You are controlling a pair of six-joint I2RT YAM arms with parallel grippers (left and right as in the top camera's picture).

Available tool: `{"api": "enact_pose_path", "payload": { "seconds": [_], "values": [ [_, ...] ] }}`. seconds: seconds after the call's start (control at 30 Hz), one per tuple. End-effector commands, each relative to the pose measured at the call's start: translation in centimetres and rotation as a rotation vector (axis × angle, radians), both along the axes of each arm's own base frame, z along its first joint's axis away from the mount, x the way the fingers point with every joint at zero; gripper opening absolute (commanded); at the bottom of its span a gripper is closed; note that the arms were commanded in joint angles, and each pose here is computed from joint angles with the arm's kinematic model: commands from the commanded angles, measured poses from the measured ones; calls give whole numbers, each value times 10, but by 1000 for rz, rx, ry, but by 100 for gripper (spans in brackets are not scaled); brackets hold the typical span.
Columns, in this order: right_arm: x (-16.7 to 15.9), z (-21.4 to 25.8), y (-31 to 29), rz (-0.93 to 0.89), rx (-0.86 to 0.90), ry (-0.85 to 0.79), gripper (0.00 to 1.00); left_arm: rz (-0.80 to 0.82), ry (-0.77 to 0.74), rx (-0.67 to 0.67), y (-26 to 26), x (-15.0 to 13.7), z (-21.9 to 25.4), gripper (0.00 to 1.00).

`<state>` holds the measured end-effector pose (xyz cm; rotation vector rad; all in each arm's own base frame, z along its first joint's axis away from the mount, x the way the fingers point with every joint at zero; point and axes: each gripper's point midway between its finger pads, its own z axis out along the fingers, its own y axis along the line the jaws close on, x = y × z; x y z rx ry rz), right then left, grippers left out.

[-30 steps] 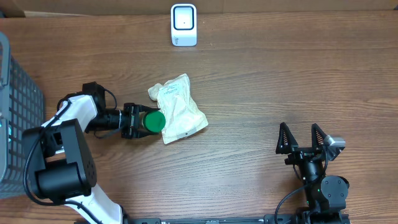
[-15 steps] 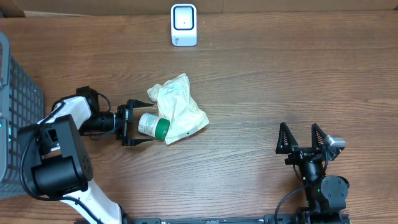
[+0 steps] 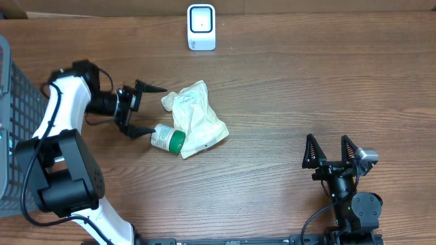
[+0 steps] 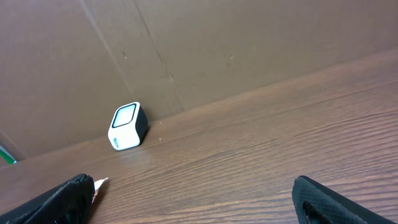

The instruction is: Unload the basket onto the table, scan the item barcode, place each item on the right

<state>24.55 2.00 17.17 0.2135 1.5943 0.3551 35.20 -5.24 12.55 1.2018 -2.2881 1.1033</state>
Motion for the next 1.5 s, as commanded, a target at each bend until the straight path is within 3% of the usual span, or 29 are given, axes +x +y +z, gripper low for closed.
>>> {"api": "enact_pose_path", "payload": {
  "seconds": [0.0, 0.13, 0.23, 0.37, 0.5, 0.57, 0.67, 0.77, 0.83, 1.03, 1.23, 1.33, 1.47],
  "values": [
    [0, -1, 2, 7, -3, -6, 100, -175, -141, 299, 30, 5, 19, 100],
    [0, -2, 2, 7, -3, -5, 100, -320, -177, 559, 57, 4, 37, 100],
    [0, -1, 2, 7, -3, -6, 100, -359, -174, 665, 69, 3, 49, 100],
    [0, -1, 2, 7, -3, -6, 100, -324, -232, 701, 78, 10, 84, 86],
    [0, -2, 2, 7, -3, -5, 100, -248, -418, 810, 97, 23, 155, 75],
    [0, -1, 2, 7, -3, -6, 100, -177, -532, 892, 108, 25, 198, 75],
    [0, -1, 2, 7, -3, -6, 100, -76, -625, 1080, 135, 12, 250, 84],
    [0, -1, 2, 7, -3, -6, 100, 57, -594, 1271, 170, -14, 281, 93],
    [0, -1, 2, 7, -3, -6, 100, 133, -545, 1343, 192, -29, 289, 93],
    [0, -1, 2, 7, -3, -6, 100, 348, -350, 1379, 267, -66, 279, 90],
    [0, -1, 2, 7, -3, -6, 100, 419, -85, 1374, 329, -92, 232, 84],
    [0, -2, 2, 7, -3, -5, 100, 467, 6, 1324, 349, -94, 202, 82],
    [0, -1, 2, 7, -3, -6, 100, 449, 38, 1294, 376, -73, 152, 79]
  ]
}}
